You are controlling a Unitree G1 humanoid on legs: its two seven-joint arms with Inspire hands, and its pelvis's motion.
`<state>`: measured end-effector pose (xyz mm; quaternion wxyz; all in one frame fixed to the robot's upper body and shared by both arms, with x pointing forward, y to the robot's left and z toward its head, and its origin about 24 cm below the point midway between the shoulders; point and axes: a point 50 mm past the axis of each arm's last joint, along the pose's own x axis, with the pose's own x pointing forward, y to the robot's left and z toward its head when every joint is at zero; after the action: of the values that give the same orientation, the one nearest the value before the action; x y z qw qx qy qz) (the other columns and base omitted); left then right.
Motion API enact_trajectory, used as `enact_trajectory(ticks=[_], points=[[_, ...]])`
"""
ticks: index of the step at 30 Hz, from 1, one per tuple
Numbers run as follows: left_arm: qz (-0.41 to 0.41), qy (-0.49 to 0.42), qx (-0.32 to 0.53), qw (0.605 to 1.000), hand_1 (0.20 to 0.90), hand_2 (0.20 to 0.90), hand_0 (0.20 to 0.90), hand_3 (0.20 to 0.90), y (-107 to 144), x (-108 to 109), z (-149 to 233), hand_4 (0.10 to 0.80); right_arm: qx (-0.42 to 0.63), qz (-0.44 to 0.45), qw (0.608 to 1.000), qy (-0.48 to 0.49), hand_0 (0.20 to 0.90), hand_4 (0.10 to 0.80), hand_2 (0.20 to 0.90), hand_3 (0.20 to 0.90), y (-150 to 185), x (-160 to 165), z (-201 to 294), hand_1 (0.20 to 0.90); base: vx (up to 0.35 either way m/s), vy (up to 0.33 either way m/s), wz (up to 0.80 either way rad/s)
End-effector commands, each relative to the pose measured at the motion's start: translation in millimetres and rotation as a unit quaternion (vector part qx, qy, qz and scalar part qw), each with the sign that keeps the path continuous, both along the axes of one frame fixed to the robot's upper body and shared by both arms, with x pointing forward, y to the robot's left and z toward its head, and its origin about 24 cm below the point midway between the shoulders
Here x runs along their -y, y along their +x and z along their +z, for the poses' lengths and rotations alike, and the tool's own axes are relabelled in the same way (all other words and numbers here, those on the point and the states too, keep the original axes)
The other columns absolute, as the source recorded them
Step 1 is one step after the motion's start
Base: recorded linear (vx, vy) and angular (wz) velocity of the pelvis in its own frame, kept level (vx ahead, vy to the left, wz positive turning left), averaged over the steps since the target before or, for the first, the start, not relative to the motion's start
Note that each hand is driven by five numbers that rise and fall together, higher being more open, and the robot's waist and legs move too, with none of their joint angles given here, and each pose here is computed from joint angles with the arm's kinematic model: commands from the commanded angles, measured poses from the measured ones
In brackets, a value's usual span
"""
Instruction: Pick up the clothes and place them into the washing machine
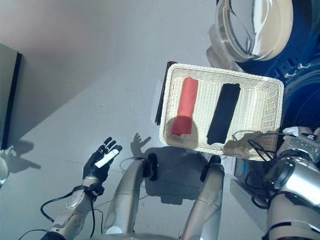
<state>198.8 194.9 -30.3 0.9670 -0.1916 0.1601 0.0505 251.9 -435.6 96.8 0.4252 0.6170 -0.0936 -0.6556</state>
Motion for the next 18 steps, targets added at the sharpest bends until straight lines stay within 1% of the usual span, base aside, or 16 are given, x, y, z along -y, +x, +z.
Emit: enact_trajectory(ticks=[1,4,11,15,18], points=[[0.010,0.015,0.057,0.998,0.900,0.900,0.900,0.900,4,-18,22,0.800,-0.068,-0.116,0.985,-0.109,0.200,0.300,0.200,0.200,-73,56,37,0.200,0.000,0.000,0.00],[0.005,0.011,0.058,0.998,0.900,0.900,0.900,0.900,4,-15,22,0.800,-0.065,-0.126,0.983,-0.119,0.200,0.300,0.200,0.200,-77,59,42,0.200,0.005,0.014,-0.03],[0.010,0.007,0.053,0.999,0.900,0.900,0.900,0.900,6,-14,20,0.800,-0.041,-0.140,0.982,-0.123,0.200,0.300,0.200,0.200,-69,55,46,0.200,0.000,0.011,-0.04],[0.017,0.006,0.062,0.998,0.900,0.900,0.900,0.900,7,-17,23,0.800,-0.038,-0.117,0.979,-0.164,0.200,0.300,0.200,0.200,-58,54,60,0.200,-0.064,0.008,-0.02],[0.016,0.008,0.064,0.998,0.900,0.900,0.900,0.900,7,-18,23,0.800,-0.035,-0.112,0.975,-0.189,0.200,0.300,0.200,0.200,-55,55,72,0.200,0.025,-0.006,0.00]])
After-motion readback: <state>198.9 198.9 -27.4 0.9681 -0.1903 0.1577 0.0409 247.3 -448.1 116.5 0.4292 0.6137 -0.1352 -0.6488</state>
